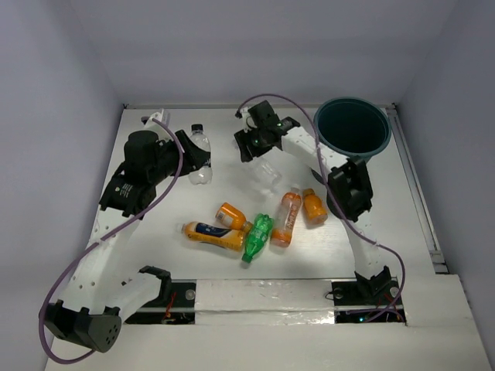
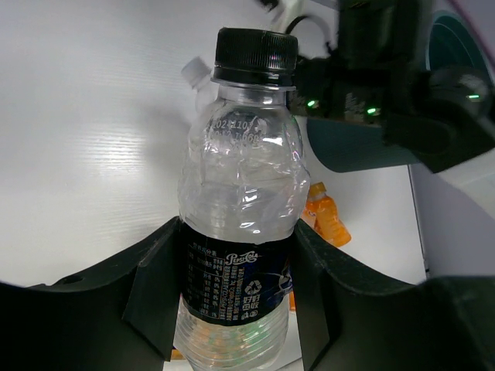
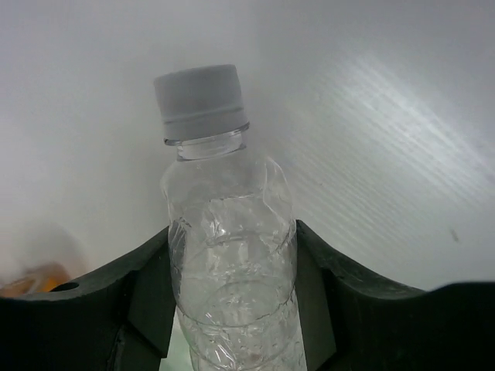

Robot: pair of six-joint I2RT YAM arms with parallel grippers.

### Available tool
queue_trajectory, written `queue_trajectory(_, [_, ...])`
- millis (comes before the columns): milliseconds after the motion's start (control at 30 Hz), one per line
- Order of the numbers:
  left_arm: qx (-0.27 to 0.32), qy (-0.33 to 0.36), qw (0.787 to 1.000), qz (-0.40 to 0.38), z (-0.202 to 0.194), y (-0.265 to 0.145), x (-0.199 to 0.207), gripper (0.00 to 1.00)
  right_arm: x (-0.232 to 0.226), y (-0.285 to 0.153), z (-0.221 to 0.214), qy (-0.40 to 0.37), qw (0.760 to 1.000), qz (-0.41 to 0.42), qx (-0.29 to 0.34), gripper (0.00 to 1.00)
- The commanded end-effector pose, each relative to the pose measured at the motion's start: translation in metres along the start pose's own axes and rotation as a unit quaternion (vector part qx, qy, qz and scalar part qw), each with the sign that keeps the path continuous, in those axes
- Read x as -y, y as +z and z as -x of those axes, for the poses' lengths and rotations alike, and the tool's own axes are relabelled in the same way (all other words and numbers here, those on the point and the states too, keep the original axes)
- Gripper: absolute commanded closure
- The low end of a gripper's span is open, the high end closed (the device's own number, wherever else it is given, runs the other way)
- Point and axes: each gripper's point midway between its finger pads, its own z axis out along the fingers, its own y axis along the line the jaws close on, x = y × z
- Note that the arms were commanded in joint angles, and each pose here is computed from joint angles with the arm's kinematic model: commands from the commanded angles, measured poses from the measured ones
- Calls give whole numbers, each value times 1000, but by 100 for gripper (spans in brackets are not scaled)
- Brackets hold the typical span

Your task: Put the plastic bottles in the bin

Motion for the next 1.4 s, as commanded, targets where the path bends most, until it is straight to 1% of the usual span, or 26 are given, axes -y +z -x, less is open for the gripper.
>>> queue_trajectory(0, [16,-3,999,-40,12,-7,20,83,-28,-136,144,-16,971,-4,239,53])
queue_trajectory(33, [18,-3,999,-51,14,-7,25,83,-34,-177,162,-13,960,-6,279,53])
queue_trajectory(133, [23,-11,997,-77,20,-10,38,83,-35,-251,189,-7,935,-12,355,54])
queue_trajectory(167, [26,-14,996,-85,22,-11,41,83,-28,-295,196,-2,920,-24,392,54])
queue_trajectory(233, [33,-23,993,-107,26,-12,50,83,-12,-335,198,17,905,-45,423,55])
queue_trajectory(267, [35,-24,993,-114,27,-13,53,83,5,-374,197,28,889,-68,451,55])
queue_trajectory(300, [34,-25,992,-121,26,-13,57,83,17,-390,195,37,880,-86,465,55])
queue_trajectory(367, [46,-28,990,-129,33,-14,61,83,52,-405,179,73,869,-139,469,55])
queue_trajectory(400, [50,-27,989,-137,35,-15,67,83,73,-432,171,88,853,-166,486,55])
queue_trajectory(433, [57,-24,987,-149,38,-17,75,83,87,-443,164,110,841,-188,495,55])
queue_trajectory(467, [56,-25,986,-152,39,-15,79,83,104,-435,151,128,840,-206,485,55])
queue_trajectory(500, [58,-21,984,-165,41,-18,90,83,115,-445,147,137,828,-218,498,55])
queue_trajectory(533, [60,-19,984,-170,43,-18,95,83,131,-464,136,158,809,-240,512,54])
queue_trajectory(567, [56,-19,983,-173,43,-14,100,83,144,-458,126,171,807,-253,506,54])
queue_trajectory(600, [54,-12,980,-191,42,-17,116,83,153,-463,123,178,796,-264,514,54])
queue_trajectory(633, [56,-11,980,-192,43,-16,122,83,170,-472,113,200,779,-294,517,54])
queue_trajectory(833, [61,10,973,-224,51,-13,171,83,223,-452,88,237,754,-355,499,52])
queue_trajectory(1000, [62,19,969,-237,54,-8,191,83,249,-419,70,255,761,-371,467,50])
queue_trajectory(1100, [55,23,968,-245,49,0,205,84,256,-405,60,266,768,-373,447,42])
queue_trajectory(1133, [57,24,967,-247,49,1,209,84,255,-404,60,273,766,-369,450,28])
queue_trajectory(1167, [54,26,969,-241,48,12,209,84,254,-401,56,276,768,-365,448,20])
queue_trajectory(1200, [53,30,965,-253,46,10,220,84,251,-401,56,277,768,-361,450,12])
queue_trajectory(1233, [59,32,965,-254,50,13,223,84,246,-406,57,279,768,-353,455,2])
queue_trajectory(1267, [50,39,965,-253,44,24,228,85,242,-410,58,279,769,-347,459,0])
queue_trajectory(1300, [60,41,963,-259,52,23,236,85,238,-413,58,280,770,-344,458,0])
queue_trajectory(1367, [54,49,962,-264,46,38,248,85,224,-429,62,274,769,-328,475,0])
